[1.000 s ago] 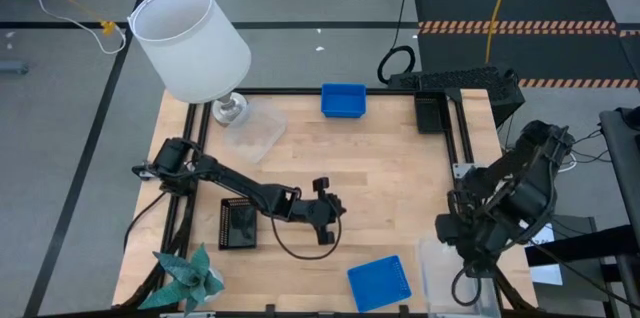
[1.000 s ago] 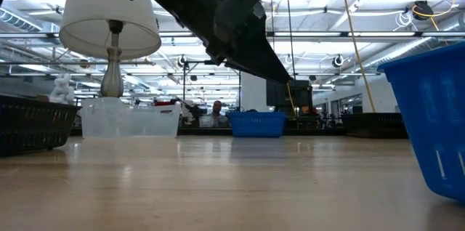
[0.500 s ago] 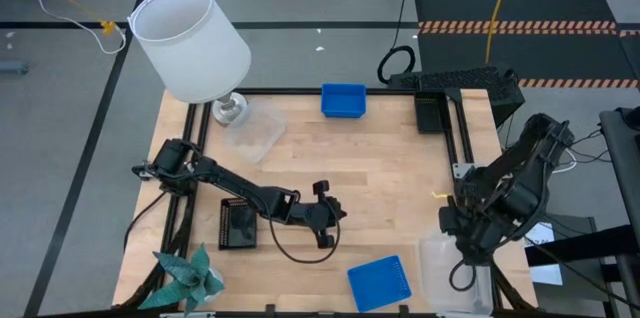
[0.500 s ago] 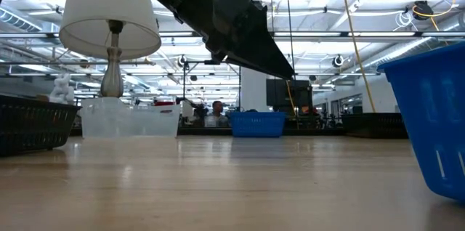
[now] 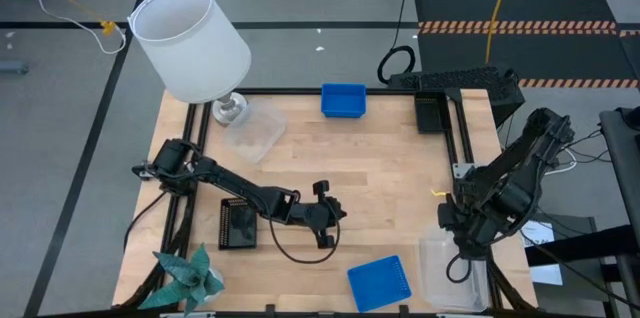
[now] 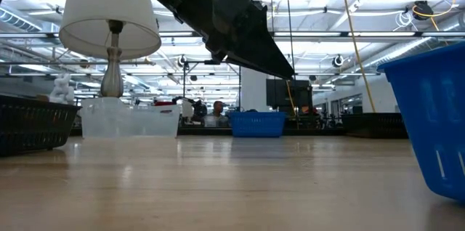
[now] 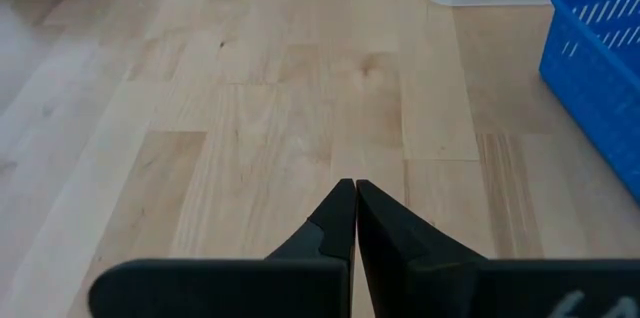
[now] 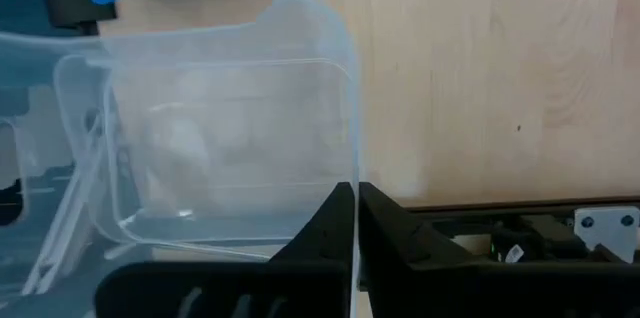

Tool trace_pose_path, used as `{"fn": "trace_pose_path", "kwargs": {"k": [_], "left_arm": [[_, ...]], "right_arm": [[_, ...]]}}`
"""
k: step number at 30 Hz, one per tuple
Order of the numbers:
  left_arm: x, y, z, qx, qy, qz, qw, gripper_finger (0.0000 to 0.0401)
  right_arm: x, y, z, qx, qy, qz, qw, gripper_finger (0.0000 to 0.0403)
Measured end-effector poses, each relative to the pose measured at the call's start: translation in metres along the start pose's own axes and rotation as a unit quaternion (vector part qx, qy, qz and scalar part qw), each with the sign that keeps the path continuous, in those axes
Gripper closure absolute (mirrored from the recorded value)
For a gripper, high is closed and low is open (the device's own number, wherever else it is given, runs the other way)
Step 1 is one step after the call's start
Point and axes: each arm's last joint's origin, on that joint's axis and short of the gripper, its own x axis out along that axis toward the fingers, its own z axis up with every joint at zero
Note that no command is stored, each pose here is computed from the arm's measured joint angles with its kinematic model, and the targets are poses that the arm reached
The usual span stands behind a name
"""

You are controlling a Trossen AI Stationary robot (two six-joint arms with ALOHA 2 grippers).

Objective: Stack baskets by color
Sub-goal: Stack the middle transparent bin on top of the bottom transparent bin

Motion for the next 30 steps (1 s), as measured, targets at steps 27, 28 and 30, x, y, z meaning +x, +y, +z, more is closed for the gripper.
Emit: {"fn": "trace_pose_path", "kwargs": {"k": [27,28,30], "left_arm": [[0.0,0.0,0.0,-0.002,0.0,0.0,1.0,0.0384],[0.0,0.0,0.0,-0.002,0.0,0.0,1.0,0.0384],[0.0,0.0,0.0,-0.002,0.0,0.0,1.0,0.0384]], "right_arm": [[0.057,-0.012,-0.008,-0.001,0.002,-0.003,1.0,0.0385],[0.059,-0.012,-0.008,-0.001,0.003,-0.004,1.0,0.0383],[0.063,-0.013,-0.009,-0.001,0.005,-0.007,1.0,0.0379]]}}
